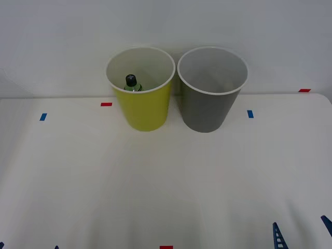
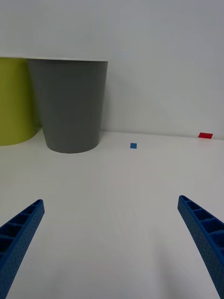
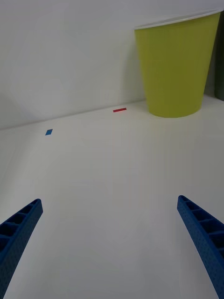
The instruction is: Put cans in the gray bin and PET bottles in the light green bin.
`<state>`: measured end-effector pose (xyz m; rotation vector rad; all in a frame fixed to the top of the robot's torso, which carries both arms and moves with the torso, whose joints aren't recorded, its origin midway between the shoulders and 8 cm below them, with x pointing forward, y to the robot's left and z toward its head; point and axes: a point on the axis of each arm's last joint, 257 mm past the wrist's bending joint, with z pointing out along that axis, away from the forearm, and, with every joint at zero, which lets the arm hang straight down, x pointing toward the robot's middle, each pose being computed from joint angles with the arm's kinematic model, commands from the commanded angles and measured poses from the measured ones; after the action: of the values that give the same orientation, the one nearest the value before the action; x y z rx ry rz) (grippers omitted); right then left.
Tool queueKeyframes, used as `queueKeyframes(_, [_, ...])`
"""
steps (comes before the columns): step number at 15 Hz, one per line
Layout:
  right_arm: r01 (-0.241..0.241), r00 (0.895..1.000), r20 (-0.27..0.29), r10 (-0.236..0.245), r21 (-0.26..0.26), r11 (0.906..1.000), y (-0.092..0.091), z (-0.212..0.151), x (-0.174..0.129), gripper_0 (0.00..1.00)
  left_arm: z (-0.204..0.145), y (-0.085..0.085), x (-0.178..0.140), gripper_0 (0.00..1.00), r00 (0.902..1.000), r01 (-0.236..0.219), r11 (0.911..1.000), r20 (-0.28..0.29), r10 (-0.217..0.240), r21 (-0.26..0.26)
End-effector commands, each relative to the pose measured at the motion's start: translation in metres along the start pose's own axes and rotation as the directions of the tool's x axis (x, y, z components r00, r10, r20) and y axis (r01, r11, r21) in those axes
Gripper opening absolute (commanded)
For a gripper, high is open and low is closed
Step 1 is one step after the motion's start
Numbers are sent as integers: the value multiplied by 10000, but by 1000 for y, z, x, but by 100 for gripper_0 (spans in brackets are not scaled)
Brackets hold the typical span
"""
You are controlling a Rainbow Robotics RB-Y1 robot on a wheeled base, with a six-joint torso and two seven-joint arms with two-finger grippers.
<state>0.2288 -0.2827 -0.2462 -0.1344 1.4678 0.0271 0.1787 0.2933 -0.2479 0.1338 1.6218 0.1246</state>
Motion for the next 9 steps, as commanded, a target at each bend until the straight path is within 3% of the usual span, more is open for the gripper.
queueKeyframes(1, [0, 10000, 0, 0, 0, 10000, 0, 0, 0, 100, 0, 0, 0, 100, 10000, 0, 10000, -1, 0, 0])
queueKeyframes(9, [0, 10000, 0, 0, 0, 10000, 0, 0, 0, 100, 0, 0, 0, 100, 10000, 0, 10000, -1, 0, 0])
